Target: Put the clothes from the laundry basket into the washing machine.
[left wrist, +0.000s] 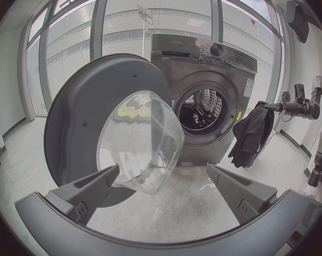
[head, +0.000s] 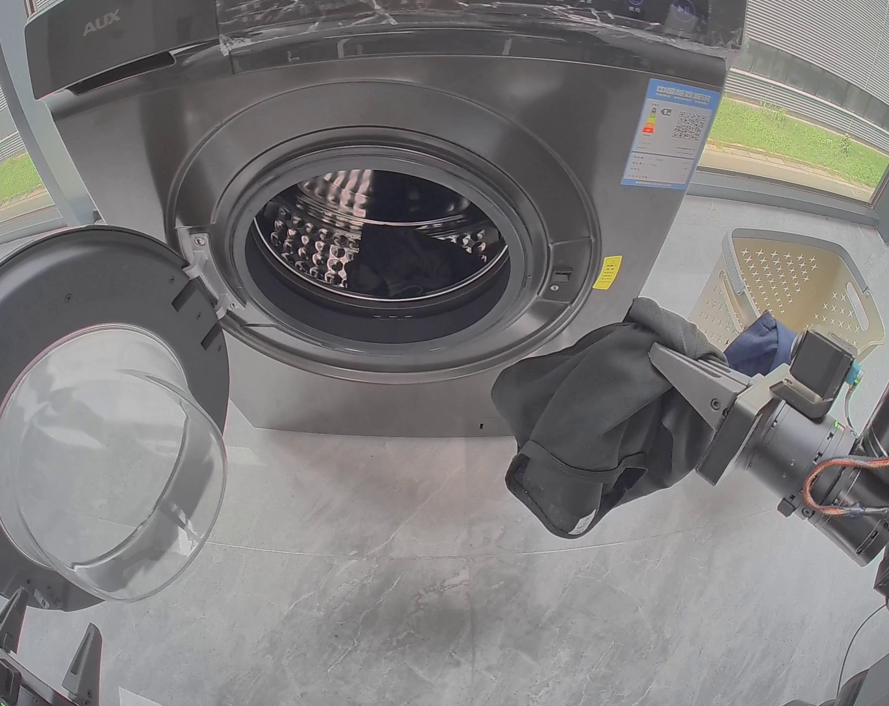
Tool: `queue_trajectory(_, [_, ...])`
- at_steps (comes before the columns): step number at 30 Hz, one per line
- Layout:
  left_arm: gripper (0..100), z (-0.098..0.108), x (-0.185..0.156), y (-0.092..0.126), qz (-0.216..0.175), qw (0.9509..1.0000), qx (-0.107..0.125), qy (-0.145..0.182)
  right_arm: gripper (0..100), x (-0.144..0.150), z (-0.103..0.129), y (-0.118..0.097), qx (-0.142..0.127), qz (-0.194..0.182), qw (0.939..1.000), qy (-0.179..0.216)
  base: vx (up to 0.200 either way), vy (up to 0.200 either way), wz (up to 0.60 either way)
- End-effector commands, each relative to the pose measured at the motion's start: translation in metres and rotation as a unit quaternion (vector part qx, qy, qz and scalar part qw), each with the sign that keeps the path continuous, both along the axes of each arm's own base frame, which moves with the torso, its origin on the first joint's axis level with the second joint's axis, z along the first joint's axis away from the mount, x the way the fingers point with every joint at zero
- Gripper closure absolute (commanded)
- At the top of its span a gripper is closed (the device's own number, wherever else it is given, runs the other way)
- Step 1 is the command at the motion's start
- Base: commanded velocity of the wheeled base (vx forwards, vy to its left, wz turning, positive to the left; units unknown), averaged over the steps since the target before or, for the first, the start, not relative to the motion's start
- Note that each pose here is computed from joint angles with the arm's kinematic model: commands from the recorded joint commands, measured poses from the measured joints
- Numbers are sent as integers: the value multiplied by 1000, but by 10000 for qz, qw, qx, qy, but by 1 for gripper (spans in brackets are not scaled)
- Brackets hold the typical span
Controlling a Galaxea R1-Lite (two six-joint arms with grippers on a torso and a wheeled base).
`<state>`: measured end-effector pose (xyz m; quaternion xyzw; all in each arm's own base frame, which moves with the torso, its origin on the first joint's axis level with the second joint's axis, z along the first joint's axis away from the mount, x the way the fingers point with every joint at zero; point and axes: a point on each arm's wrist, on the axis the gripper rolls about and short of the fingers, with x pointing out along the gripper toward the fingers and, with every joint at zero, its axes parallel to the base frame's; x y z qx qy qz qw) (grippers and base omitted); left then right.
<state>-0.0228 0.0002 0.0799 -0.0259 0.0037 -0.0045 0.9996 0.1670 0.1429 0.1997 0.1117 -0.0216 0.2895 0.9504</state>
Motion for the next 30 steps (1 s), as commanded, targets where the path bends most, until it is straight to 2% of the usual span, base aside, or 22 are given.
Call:
queue_trajectory(1, [0,-4,0,0,-8,10000,-1,10,100,0,-1,0,-10,7,10000,10,0,0,0])
queue_trajectory(8, [0,-4,0,0,7,10000,45,9,100,-1,-2,1,-38,52,10000,27,0,0,0])
queue_trajectory(11, [0,-4,0,0,-1,10000,68,-6,100,-4,-1,8,-15,207,9998,24,0,0,0])
queue_trajectory(15, [0,-5,0,0,-9,9998,190,-7,100,0,2,29,13,445,9990,-2,0,0,0])
queue_trajectory(18, [0,-5,0,0,-2,9998,198,-7,100,2,1,41,77,581,9982,-87,0,0,0])
queue_trajectory(26, [0,-5,0,0,-40,9999,159,-8,100,27,-4,62,287,442,9982,-298,0,0,0])
queue_trajectory(30, [0,-5,0,0,-17,9998,213,-15,100,27,-7,67,273,444,9983,-260,0,0,0])
